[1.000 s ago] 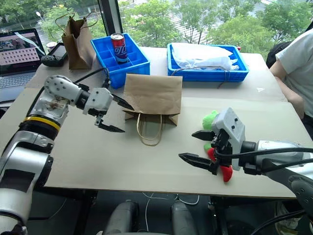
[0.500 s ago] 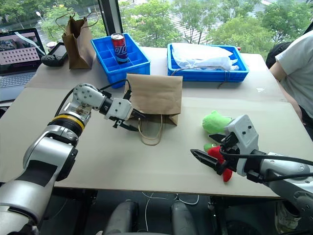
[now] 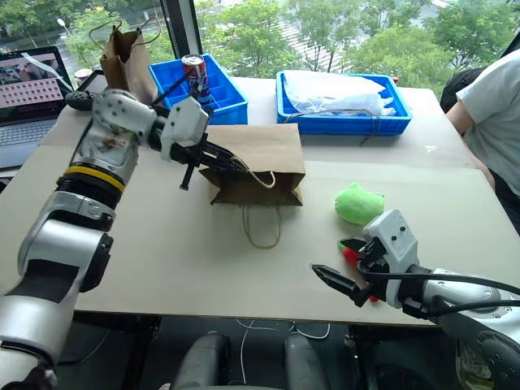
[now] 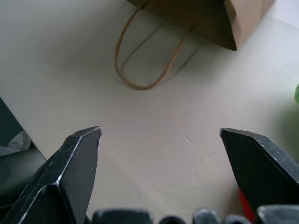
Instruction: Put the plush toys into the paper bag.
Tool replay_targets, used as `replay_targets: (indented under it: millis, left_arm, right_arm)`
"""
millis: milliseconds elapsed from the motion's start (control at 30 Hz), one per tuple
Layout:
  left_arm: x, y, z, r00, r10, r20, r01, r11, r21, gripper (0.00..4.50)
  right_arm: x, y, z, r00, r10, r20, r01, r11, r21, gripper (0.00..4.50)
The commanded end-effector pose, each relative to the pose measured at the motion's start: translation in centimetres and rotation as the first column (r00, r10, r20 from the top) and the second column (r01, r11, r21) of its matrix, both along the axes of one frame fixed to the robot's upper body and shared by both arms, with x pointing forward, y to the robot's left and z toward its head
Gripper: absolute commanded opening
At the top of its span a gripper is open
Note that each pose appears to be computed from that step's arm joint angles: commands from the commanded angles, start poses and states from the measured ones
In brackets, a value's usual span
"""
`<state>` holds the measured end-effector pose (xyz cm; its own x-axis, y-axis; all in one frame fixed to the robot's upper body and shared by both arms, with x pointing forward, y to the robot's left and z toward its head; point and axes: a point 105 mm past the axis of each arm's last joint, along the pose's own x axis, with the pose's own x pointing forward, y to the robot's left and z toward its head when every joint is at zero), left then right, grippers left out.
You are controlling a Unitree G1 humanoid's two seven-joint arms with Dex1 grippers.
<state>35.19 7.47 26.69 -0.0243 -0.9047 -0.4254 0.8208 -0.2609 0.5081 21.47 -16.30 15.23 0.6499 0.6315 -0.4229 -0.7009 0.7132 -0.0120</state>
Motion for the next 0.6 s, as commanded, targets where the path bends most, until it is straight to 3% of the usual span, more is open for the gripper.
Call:
replay_targets:
  millis: [33, 233, 400, 500, 533, 600]
  left_arm:
    - [-1.9, -0.5, 1.1, 0.998, -0.041, -0.054, 0.04, 0.999, -0.023, 0.03]
    - [-2.3, -0.8, 1.7, 0.988, 0.049, -0.144, -0.06, 0.996, -0.07, 0.03]
    - [-2.5, -1.1, 0.7, 0.97, 0.097, -0.224, -0.119, 0.989, -0.087, 0.03]
    - [-2.5, -1.7, 1.0, 0.963, 0.099, -0.25, -0.138, 0.98, -0.142, 0.03]
    - [-2.5, -1.9, 1.1, 0.965, 0.103, -0.243, -0.143, 0.978, -0.152, 0.0]
    - [-2.5, -2.2, 1.2, 0.962, 0.105, -0.252, -0.151, 0.974, -0.171, 0.0]
  right_arm:
    - [0.0, 0.5, 0.7, 0.999, 0.007, 0.053, -0.007, 1.0, 0.008, 4.5]
    - [0.4, 0.1, 0.5, 0.999, -0.015, 0.048, 0.015, 1.0, -0.001, 4.5]
    - [1.1, 0.8, 2.8, 0.991, -0.022, 0.131, 0.009, 0.995, 0.099, 4.5]
    - [2.5, 2.0, 2.5, 0.99, -0.084, 0.117, 0.061, 0.98, 0.19, 4.5]
    - [3.3, 2.7, 2.2, 0.988, -0.103, 0.113, 0.077, 0.975, 0.21, 4.0]
    - [4.9, 3.9, 2.3, 0.981, -0.146, 0.126, 0.111, 0.961, 0.252, 3.46]
